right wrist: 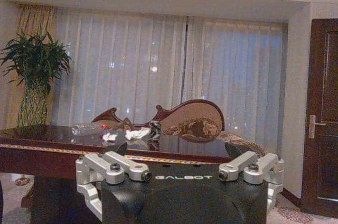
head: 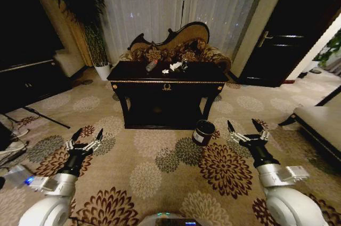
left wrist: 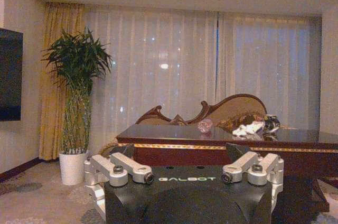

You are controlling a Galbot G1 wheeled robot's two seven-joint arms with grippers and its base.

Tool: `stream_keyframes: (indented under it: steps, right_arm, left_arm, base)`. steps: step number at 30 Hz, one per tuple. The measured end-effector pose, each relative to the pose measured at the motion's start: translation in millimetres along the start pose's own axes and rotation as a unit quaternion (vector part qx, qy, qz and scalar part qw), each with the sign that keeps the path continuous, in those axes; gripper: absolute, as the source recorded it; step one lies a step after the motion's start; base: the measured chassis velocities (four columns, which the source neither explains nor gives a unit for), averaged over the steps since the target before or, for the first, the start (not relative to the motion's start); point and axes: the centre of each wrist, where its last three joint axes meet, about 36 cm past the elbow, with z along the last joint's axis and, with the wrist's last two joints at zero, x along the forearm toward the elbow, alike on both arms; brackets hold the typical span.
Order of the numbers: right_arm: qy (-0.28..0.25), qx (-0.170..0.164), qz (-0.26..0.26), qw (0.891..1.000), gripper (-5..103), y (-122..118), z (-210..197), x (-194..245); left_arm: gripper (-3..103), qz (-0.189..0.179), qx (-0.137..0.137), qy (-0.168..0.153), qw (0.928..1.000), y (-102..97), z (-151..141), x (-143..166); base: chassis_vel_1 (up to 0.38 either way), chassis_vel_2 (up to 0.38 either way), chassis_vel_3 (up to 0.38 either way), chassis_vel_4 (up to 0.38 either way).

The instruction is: Move to the front of the table and place the trash on the table into the trash bin.

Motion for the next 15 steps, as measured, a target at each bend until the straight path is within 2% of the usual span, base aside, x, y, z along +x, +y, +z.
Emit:
stream_keyframes:
  steps: [11, 15]
  right_arm:
    - [0.001, -0.002, 0.000, 1.000, 100, 0.2, 1.7, -0.7]
    - [0.003, -0.002, 0.001, 1.000, 100, -0.6, 3.2, -0.9]
  left_arm:
    - [96, -0.005, 0.002, 0.003, 1.0000, 2.1, 2.5, 1.7]
    - [101, -0.007, 0.003, 0.004, 1.0000, 2.0, 3.6, 2.3]
  base:
    - [-0.072, 0.083, 0.079, -0.073]
    - [-0.097, 0.097, 0.110, -0.105]
